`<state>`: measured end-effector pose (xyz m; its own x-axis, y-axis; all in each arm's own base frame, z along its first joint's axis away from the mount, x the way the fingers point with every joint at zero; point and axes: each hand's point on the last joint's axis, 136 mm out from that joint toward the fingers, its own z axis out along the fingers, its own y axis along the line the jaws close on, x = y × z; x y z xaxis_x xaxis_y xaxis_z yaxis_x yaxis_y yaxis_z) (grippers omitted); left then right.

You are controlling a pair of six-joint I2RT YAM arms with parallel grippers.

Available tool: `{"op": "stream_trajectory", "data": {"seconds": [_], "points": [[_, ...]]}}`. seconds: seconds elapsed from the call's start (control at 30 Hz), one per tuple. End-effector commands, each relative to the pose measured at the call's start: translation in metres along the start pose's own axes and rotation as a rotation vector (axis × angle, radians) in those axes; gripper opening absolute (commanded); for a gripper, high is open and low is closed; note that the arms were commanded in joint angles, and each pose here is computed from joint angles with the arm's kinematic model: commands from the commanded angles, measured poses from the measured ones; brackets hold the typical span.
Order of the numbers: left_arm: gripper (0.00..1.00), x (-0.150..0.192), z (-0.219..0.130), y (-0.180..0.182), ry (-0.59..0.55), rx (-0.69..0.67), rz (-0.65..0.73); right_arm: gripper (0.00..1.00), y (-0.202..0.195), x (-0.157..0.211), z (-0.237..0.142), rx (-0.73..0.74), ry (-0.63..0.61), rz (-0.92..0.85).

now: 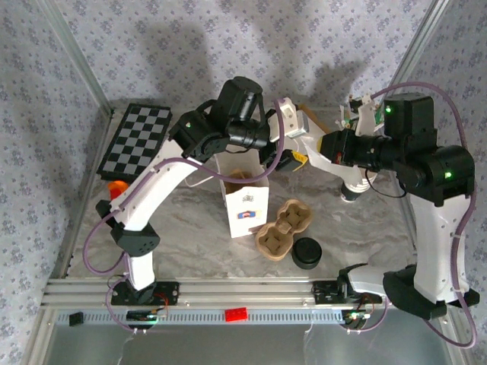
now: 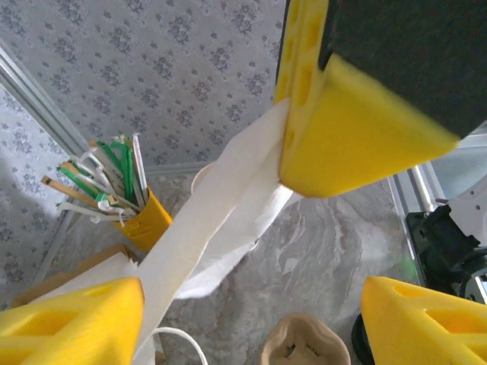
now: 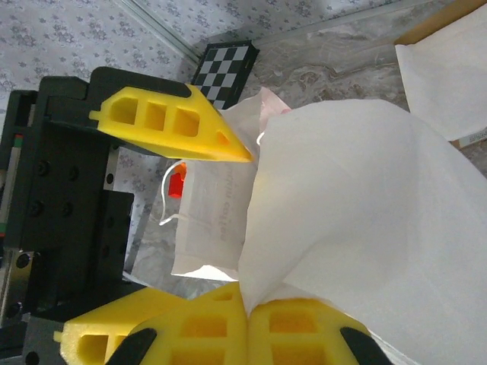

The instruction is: Pack the takeout coffee

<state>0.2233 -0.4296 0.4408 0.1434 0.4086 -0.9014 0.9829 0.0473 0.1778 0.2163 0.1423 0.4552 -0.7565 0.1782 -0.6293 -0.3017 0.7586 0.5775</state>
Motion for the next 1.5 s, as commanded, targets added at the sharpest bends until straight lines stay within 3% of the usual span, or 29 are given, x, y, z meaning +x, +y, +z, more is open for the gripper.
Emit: {"op": "stream_trajectory", "data": {"seconds": [0.0,0.2,0.47,0.67,0.83,1.03,1.17,1.33,1.47], "points": [[0.75,-0.017,-0.011,0.001,-0.045,-0.038,0.03,0.0,0.013,0.002,-0.01,-0.058,-0.005,-0.034],[0.68,-0.026,-0.001,0.022,-0.075,-0.123,0.038,0.0,0.014,0.008,-0.009,-0.074,0.024,-0.027],[0.5,-0.022,0.012,0.003,-0.068,0.013,-0.009,0.0,0.018,-0.006,-0.017,-0.089,-0.033,-0.025],[0.32,-0.017,0.014,0.011,-0.039,-0.022,-0.023,0.0,0.017,-0.008,-0.02,-0.105,-0.035,-0.009],[0.1,-0.022,0.01,0.016,-0.047,-0.057,-0.065,0.0,0.016,-0.011,-0.025,-0.105,-0.057,-0.006],[0.0,-0.037,-0.009,0.025,-0.081,-0.127,-0.231,0.35,0.013,-0.034,-0.037,-0.099,-0.149,0.007],[0.0,-0.038,-0.031,0.036,-0.1,-0.174,-0.492,0.44,0.0,-0.055,-0.044,-0.07,-0.216,0.038],[0.0,-0.033,-0.053,0.037,-0.108,-0.168,-0.775,0.52,0.006,-0.07,-0.041,-0.14,-0.237,-0.027],[0.0,-0.038,-0.069,0.038,-0.153,-0.175,-0.939,0.68,0.008,-0.075,-0.04,-0.152,-0.251,-0.055]]}}
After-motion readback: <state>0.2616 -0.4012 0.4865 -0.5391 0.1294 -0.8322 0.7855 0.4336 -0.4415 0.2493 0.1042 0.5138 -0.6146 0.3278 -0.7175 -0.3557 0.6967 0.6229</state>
